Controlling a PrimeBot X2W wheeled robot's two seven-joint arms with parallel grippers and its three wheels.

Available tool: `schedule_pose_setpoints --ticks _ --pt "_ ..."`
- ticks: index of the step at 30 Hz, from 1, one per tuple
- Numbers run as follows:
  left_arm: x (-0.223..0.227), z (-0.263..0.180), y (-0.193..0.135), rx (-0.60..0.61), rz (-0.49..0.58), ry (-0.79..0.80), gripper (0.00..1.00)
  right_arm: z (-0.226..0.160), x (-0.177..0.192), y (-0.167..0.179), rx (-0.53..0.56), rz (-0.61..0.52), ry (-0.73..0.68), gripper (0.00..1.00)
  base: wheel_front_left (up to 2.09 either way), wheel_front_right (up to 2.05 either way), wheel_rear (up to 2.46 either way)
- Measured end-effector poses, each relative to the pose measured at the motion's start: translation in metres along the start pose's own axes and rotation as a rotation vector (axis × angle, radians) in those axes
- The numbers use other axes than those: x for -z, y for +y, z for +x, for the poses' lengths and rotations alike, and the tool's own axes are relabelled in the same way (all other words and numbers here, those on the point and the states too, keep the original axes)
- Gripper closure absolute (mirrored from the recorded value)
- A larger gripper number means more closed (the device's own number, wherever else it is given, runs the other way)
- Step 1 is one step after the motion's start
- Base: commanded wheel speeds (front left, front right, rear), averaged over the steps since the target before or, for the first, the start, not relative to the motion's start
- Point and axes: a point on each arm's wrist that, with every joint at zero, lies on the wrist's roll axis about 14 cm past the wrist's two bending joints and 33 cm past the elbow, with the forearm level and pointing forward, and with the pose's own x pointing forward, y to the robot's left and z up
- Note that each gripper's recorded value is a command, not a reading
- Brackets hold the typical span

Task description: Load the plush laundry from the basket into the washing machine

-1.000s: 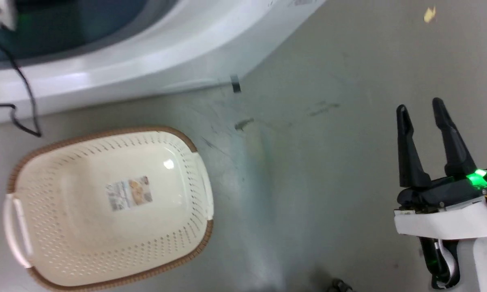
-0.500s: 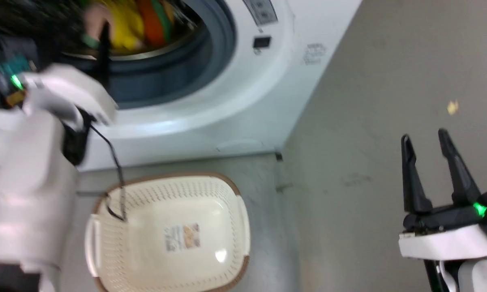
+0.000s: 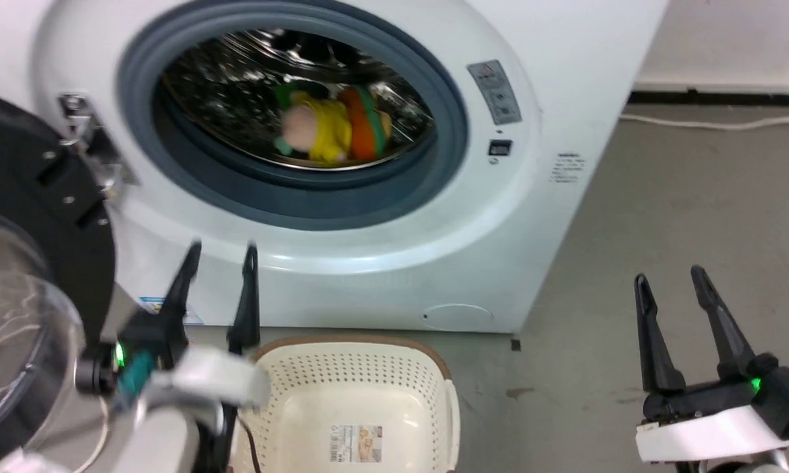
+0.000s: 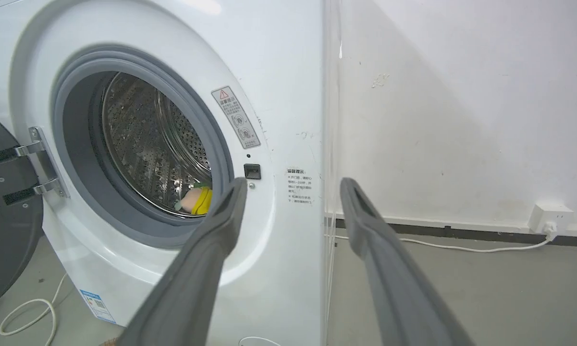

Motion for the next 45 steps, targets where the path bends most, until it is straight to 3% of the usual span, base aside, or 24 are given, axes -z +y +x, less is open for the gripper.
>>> schedule_pose_setpoints --ticks 9,19,20,45 --pt "0.001 -0.058 -0.002 -0.072 -0.015 0.013 0.00 -0.012 0.013 0.017 -0.046 0.025 0.047 0.00 0.00 0.00 0.00" --pt "0.027 -0.069 0.001 -0.078 -0.031 0.096 0.00 -0.015 0.023 0.021 -0.054 0.031 0.080 0.00 0.00 0.00 0.00" --pt "0.027 -0.069 0.001 -0.078 -0.031 0.097 1.00 -0.015 0.023 0.021 -0.054 0.031 0.080 1.00 0.00 0.00 0.00" --pt "0.021 -0.067 0.001 -0.078 -0.015 0.094 1.00 -0.016 0.022 0.021 -0.057 0.016 0.102 1.00 0.00 0.00 0.00"
